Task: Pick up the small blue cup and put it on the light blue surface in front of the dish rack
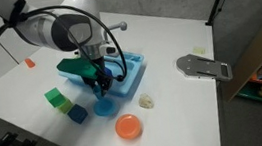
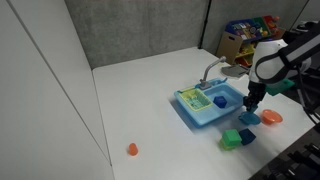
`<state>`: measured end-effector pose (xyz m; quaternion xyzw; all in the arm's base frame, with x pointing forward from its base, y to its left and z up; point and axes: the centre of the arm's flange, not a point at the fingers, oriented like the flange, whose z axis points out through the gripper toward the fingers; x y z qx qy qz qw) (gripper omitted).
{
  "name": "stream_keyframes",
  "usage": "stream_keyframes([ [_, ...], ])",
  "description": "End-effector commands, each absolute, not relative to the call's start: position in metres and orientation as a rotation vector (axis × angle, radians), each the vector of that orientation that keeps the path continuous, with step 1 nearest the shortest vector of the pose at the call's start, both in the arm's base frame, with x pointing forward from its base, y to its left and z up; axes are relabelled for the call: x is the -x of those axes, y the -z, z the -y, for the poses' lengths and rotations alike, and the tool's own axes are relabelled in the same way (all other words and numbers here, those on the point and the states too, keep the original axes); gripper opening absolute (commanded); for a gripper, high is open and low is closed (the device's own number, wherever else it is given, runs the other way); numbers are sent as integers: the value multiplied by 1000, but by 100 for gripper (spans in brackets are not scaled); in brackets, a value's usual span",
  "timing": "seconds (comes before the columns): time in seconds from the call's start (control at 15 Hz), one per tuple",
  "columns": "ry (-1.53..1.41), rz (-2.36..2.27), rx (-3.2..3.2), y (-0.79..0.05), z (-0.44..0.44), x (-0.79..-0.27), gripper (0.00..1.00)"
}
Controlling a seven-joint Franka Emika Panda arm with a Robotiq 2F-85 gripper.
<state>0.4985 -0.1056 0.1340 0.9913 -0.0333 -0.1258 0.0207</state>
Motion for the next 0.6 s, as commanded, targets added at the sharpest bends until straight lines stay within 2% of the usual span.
stream_keyframes([
  [0.0,388,52,-3107,-176,99,-496,17],
  [0.33,365,29,-3129,-212,91,-502,17],
  [0.47,359,51,-3110,-200,91,-509,17],
  [0.53,350,50,-3111,-202,91,-509,42],
])
